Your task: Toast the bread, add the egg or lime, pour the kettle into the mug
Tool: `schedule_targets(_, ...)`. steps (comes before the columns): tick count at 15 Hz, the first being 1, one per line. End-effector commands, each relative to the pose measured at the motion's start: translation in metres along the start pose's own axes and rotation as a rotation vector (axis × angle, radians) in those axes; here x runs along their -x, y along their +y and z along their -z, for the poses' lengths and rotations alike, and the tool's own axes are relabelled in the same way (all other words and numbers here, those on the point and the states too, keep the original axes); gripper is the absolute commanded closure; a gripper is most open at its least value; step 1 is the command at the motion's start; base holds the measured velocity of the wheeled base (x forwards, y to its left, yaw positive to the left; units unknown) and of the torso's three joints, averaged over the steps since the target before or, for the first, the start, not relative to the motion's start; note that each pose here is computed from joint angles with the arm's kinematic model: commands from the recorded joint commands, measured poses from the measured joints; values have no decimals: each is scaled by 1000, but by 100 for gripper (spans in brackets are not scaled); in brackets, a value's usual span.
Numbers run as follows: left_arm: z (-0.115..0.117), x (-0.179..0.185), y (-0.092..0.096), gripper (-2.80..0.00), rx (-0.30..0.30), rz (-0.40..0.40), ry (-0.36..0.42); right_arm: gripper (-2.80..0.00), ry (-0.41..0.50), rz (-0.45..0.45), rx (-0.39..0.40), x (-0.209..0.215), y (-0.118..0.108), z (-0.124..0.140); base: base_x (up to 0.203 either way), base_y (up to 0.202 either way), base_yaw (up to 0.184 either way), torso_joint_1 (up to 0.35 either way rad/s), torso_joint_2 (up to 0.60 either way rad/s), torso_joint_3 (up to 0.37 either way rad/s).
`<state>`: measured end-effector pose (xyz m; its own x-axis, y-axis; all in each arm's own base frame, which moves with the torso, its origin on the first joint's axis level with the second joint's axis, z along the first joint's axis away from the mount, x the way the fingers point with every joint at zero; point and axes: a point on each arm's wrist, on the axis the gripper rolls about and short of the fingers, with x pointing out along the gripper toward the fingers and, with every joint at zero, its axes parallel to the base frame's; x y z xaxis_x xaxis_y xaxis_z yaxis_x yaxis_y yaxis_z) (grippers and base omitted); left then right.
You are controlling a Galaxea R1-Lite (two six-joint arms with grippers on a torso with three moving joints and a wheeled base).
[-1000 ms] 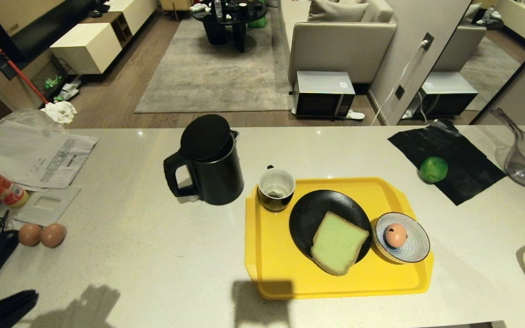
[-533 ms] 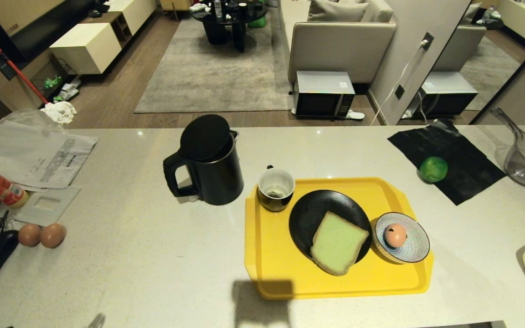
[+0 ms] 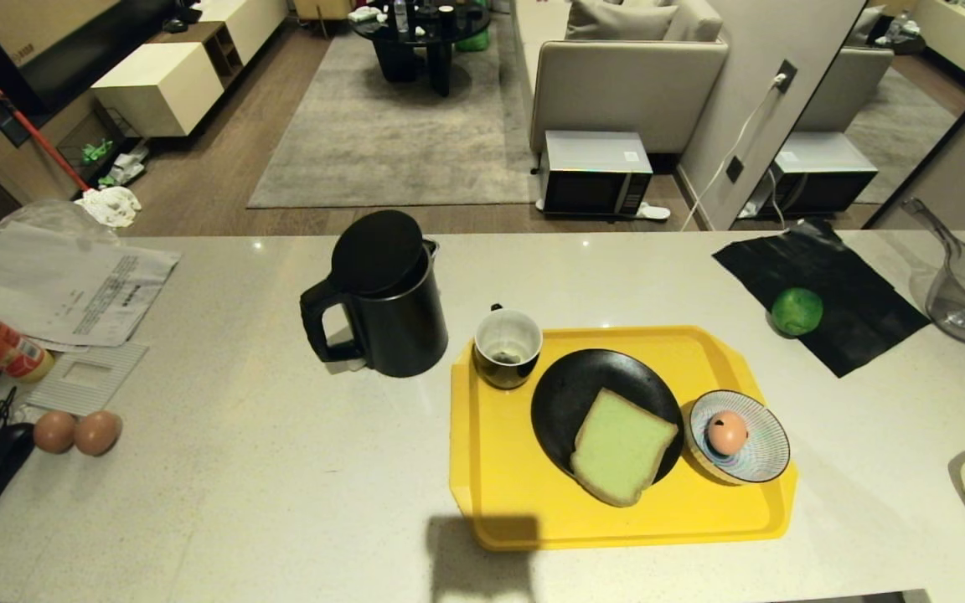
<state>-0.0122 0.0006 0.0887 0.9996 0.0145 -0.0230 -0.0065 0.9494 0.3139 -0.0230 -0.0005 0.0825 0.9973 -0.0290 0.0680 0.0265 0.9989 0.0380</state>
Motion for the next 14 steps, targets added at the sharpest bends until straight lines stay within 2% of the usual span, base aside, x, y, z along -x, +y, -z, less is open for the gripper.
schedule_targets(1,7,9,-2,0,23,-17,-64,0,27,1,0,-2,0,7,0,0,0,0,0,0)
schedule_targets(3,8,10,-3,0,78,-17,-73,0,27,1,0,-2,0,7,0,0,0,0,0,0)
schedule_targets(6,8,10,-3,0,95,-16,-70,0,27,1,0,-2,0,7,0,0,0,0,0,0)
schedule_targets(8,8,10,-3,0,159,-16,-74,0,27,1,0,-2,0,7,0,0,0,0,0,0)
schedule_targets(11,8,10,-3,0,215,-17,-76,0,27,1,0,-2,0,7,0,0,0,0,0,0)
schedule_targets(12,8,11,-3,0,221,-13,-68,0,27,1,1,-2,0,7,0,0,0,0,0,0)
schedule_targets(14,12,10,-5,0,196,18,-28,0,27,1,0,-2,0,7,0,0,0,0,0,0)
